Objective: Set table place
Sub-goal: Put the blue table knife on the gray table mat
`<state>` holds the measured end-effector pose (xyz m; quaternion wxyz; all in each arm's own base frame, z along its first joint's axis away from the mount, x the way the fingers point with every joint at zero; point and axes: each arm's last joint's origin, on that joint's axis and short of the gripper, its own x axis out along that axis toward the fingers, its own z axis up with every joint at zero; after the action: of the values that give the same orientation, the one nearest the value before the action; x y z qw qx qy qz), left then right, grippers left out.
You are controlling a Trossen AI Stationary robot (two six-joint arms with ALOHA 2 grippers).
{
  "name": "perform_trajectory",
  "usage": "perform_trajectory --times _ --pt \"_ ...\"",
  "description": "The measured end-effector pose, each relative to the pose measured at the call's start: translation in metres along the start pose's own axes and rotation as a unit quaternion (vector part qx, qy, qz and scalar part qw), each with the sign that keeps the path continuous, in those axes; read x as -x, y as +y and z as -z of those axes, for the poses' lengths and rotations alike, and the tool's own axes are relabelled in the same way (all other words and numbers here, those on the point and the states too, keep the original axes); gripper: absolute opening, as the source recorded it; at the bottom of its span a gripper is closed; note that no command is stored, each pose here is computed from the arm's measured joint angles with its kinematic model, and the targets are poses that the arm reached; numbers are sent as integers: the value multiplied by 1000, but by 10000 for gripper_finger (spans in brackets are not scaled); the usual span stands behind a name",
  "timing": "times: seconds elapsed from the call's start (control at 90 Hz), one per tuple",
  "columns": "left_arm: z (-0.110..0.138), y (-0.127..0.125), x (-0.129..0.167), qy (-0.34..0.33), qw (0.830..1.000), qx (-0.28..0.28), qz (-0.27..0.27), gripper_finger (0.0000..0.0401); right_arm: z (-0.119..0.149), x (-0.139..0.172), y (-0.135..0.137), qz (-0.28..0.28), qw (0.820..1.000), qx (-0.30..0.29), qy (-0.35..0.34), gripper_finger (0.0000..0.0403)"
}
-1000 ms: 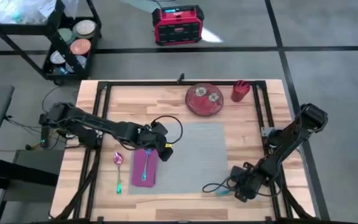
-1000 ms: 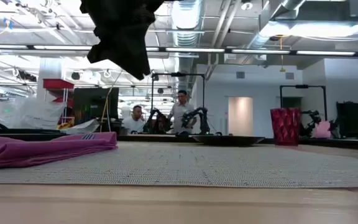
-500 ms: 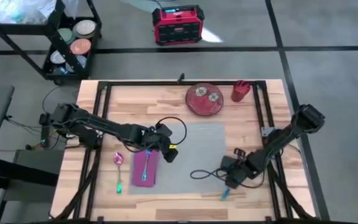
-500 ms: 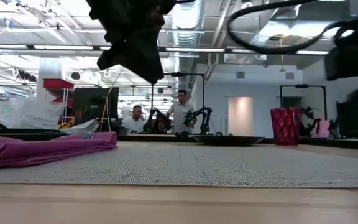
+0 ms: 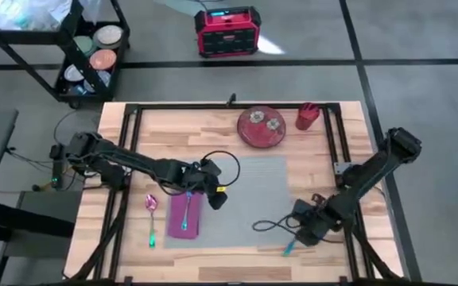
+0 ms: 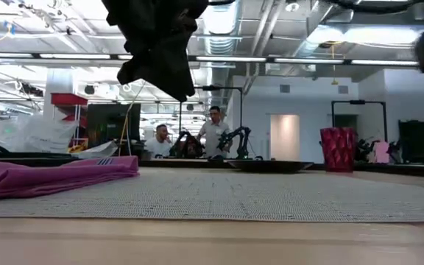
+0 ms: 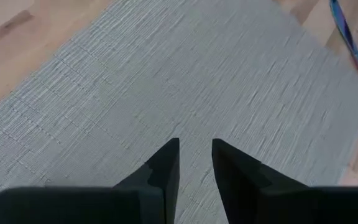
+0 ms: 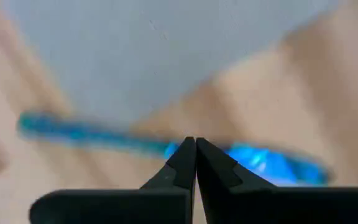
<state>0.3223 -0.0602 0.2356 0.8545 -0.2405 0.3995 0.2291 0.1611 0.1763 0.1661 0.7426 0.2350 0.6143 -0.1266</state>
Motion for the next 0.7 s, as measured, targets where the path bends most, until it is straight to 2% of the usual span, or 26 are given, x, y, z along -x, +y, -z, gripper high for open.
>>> perform_trajectory --times 0.1,0.222,0.378,0.522,0.7 --pt "0 0 0 1 1000 -13 -1 79 18 -13 5 9 999 22 46 0" --pt "1 1 0 4 1000 -15 -4 79 24 -29 12 11 997 41 59 0" --pt "1 2 0 4 1000 -14 -8 79 18 -48 17 4 992 82 97 1" --pt "0 3 0 4 1000 -11 -12 79 9 -48 15 4 990 108 85 0" --pt "0 4 -1 7 1000 -12 -14 79 0 -49 5 0 991 110 82 0"
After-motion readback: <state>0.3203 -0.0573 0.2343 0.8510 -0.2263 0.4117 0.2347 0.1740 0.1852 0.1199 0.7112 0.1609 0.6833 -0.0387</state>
